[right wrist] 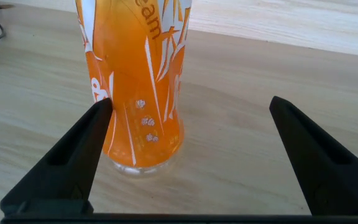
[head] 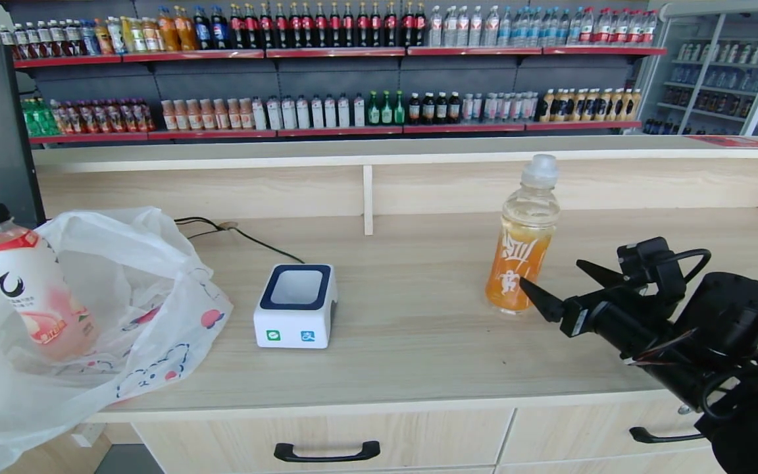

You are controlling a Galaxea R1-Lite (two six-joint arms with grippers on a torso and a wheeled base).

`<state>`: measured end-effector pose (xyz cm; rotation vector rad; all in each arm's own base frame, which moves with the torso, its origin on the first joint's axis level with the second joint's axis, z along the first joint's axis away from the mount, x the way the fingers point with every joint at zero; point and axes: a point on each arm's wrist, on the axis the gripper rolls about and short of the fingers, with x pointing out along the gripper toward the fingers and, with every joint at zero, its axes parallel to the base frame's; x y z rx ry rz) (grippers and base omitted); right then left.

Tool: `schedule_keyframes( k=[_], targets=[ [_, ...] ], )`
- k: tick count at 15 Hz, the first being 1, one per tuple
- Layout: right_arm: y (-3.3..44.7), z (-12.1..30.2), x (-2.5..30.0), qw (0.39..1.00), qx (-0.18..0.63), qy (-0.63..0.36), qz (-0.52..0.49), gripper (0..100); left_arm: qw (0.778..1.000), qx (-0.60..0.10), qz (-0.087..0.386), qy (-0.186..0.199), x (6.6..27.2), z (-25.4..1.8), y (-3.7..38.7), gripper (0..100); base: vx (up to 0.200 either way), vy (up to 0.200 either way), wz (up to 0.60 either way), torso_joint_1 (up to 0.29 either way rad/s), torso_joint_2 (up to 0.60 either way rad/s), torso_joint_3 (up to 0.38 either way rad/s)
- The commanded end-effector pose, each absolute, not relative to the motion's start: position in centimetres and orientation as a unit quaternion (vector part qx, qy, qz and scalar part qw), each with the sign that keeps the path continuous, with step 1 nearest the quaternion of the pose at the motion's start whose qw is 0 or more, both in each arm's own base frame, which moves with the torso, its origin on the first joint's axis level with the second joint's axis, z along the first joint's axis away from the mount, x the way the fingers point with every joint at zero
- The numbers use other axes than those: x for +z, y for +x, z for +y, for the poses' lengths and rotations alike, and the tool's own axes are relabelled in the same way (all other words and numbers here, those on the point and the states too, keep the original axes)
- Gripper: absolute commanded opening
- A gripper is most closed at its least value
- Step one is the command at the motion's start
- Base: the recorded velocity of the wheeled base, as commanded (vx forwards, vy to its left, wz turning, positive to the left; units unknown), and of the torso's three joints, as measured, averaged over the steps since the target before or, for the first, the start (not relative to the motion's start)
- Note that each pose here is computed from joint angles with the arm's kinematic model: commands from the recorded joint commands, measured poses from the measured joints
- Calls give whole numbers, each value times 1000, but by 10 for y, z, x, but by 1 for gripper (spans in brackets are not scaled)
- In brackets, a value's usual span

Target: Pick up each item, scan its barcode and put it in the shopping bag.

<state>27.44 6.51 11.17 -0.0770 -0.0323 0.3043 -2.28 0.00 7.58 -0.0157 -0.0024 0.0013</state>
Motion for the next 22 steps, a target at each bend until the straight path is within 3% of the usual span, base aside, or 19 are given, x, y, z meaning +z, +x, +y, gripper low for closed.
schedule_keyframes(
  k=[1,18,22],
  targets=[
    [276,60,111,989,142,-39,-16,100,1000,1,-2,-8,76,0,-23,100,0,0,0,0,0,0],
    [266,48,120,990,126,-58,-27,100,1000,1,-2,-8,76,0,-23,100,0,0,0,0,0,0],
    [252,85,121,978,199,-52,-30,100,1000,1,-2,-8,76,0,-23,100,0,0,0,0,0,0]
  ],
)
